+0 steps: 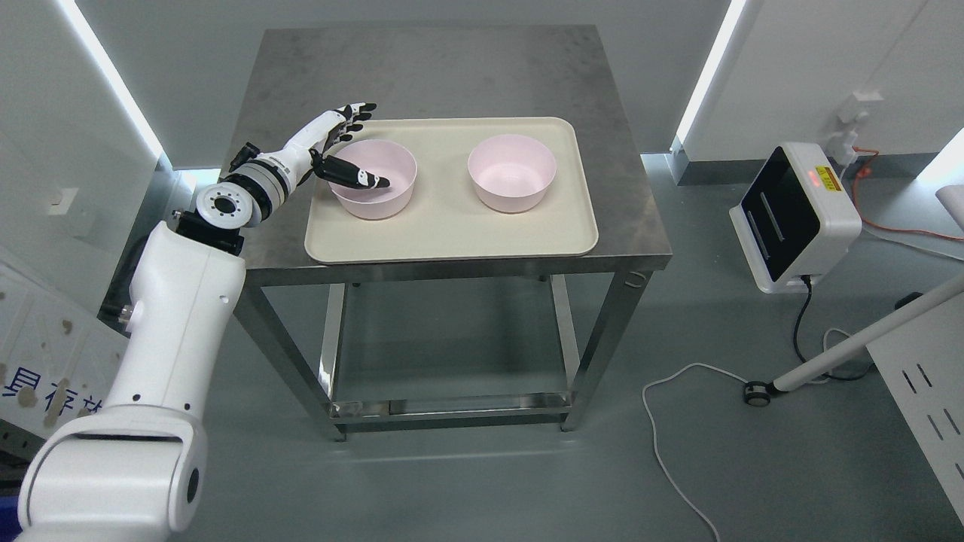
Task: Stack pink IKEA bowls on left shelf middle
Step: 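Grip the rim of the nearer pink bowl with the left hand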
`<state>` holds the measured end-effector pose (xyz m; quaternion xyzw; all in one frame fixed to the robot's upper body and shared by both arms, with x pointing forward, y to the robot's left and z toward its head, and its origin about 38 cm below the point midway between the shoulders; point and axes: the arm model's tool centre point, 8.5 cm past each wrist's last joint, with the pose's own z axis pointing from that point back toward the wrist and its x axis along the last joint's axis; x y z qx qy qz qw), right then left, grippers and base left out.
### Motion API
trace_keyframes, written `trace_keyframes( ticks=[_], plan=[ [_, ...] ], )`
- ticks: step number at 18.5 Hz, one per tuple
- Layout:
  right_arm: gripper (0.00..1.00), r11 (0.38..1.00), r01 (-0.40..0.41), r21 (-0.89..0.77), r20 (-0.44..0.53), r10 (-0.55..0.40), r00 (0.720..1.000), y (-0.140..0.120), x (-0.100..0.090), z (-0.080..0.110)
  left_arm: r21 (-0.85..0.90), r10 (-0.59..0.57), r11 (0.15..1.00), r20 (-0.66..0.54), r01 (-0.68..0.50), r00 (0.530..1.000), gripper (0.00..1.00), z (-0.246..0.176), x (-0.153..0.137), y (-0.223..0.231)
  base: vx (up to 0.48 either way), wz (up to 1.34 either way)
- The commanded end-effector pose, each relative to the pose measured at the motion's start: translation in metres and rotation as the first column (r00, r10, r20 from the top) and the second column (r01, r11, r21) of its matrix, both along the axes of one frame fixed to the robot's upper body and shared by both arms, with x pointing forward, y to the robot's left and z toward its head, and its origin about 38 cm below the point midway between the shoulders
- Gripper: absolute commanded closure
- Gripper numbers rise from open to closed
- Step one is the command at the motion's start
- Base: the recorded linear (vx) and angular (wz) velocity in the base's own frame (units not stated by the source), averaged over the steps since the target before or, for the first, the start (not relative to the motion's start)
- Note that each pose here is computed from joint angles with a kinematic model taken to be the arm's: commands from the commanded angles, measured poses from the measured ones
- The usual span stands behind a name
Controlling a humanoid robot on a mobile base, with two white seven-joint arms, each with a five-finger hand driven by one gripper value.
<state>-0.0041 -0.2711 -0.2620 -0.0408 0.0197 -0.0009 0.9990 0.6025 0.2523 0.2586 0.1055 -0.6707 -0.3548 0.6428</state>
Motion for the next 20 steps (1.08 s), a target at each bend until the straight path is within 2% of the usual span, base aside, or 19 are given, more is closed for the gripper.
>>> trace_keyframes(
  ticks=[1,5,10,17,20],
  plan=[
    [0.0,1.0,0.009,-0.017,0.011,-0.009,1.0,-0.011,-0.007,0.001,0.042,0.006,0.999,-0.009,-0.005,1.0,0.06,0.015,0.008,0.004,0.0,0.0],
    [0.0,1.0,0.009,-0.017,0.01,-0.009,1.0,-0.011,-0.007,0.001,0.199,-0.047,0.978,-0.04,0.054,0.998,0.06,0.016,0.01,-0.01,0.0,0.0],
    [0.0,1.0,0.011,-0.017,0.012,-0.011,1.0,-0.011,-0.007,0.001,0.228,-0.051,0.971,-0.076,0.067,0.996,0.07,0.002,0.01,-0.015,0.0,0.0],
    [0.0,1.0,0.009,-0.017,0.011,-0.009,1.0,-0.011,-0.007,0.001,0.235,-0.016,0.971,-0.102,0.04,0.995,0.16,-0.004,0.012,-0.002,0.0,0.0],
    [0.0,1.0,0.009,-0.017,0.01,-0.009,1.0,-0.011,-0.007,0.001,0.221,-0.011,0.975,-0.101,0.033,0.995,0.23,-0.003,0.012,-0.001,0.0,0.0]
  ],
)
